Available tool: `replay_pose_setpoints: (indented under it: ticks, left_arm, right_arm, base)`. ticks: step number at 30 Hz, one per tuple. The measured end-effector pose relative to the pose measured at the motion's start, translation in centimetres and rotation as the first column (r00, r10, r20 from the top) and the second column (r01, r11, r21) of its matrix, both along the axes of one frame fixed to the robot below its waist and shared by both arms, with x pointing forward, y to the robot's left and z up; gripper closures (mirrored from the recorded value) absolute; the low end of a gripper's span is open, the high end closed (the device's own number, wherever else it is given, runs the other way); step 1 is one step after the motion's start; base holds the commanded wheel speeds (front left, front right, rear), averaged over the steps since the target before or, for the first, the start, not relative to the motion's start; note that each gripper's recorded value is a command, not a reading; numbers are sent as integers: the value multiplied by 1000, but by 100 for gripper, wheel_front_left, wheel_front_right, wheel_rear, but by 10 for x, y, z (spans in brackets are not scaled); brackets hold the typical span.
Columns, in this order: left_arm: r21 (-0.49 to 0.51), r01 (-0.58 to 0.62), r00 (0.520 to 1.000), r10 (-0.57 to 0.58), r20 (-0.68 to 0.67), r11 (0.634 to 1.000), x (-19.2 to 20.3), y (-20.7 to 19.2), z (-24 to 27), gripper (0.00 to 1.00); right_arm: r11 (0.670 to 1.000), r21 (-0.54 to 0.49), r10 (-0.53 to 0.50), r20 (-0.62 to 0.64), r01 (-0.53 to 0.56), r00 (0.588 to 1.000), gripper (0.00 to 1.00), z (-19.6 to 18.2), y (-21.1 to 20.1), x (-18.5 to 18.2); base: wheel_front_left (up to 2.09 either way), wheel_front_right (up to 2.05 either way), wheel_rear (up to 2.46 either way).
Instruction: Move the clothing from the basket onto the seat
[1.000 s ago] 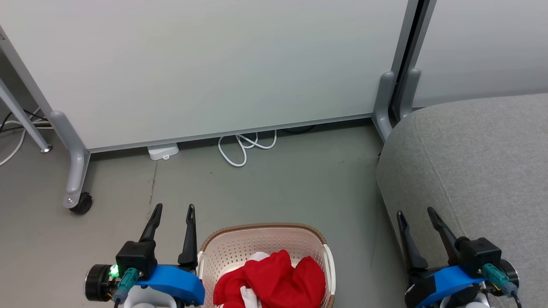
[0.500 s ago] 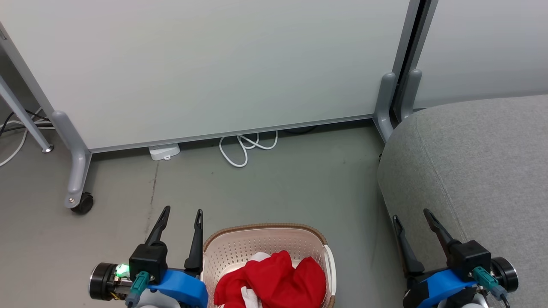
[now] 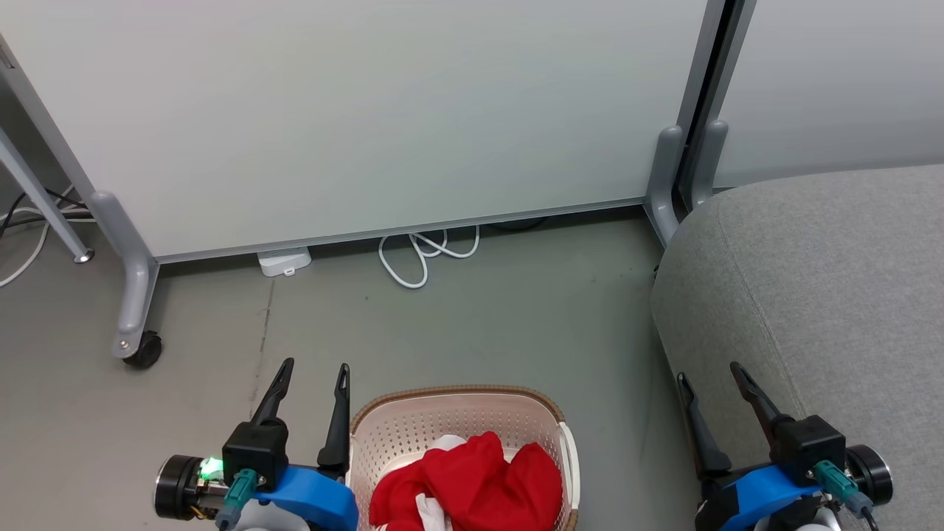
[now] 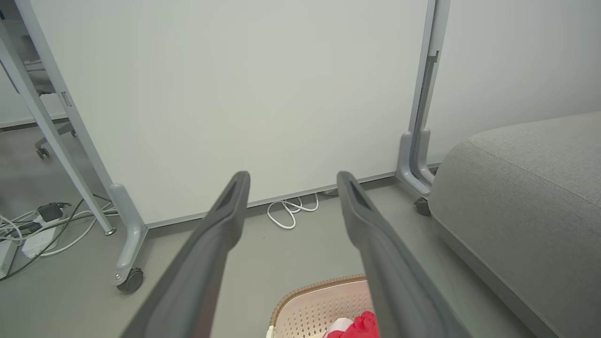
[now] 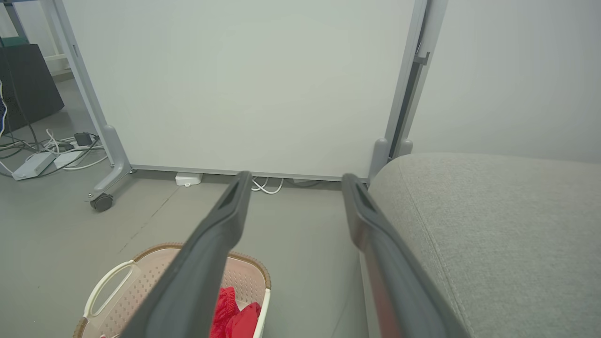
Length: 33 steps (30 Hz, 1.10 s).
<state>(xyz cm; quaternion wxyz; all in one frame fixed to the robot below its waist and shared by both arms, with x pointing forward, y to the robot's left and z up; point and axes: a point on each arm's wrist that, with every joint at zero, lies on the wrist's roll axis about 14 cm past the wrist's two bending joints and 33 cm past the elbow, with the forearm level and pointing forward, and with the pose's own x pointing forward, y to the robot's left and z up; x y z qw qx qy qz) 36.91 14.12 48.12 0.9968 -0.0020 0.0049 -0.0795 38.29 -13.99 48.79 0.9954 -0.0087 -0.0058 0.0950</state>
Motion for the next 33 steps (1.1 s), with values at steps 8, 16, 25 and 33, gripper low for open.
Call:
replay_pose_setpoints:
  ticks: [8,16,25,33]
  left_arm:
    - [-4,29,999,-29,-23,1000,9,-8,-6,0]
    - [2,111,991,-110,-82,994,39,-29,-23,0]
    - [44,220,950,-204,-239,974,79,-50,-79,0]
    - [66,348,856,-288,-430,935,95,-71,-152,0]
  right_arm:
    - [1000,-1,-3,-8,3,1000,0,-3,-1,2]
    - [1000,-15,-22,-21,22,1000,0,-9,-9,16]
    - [999,-28,-46,-53,45,998,0,-26,-19,46]
    - [996,-50,-74,-88,70,993,0,-47,-32,70]
  base:
    - [0,0,0]
    - [0,0,0]
    - [0,0,0]
    - [0,0,0]
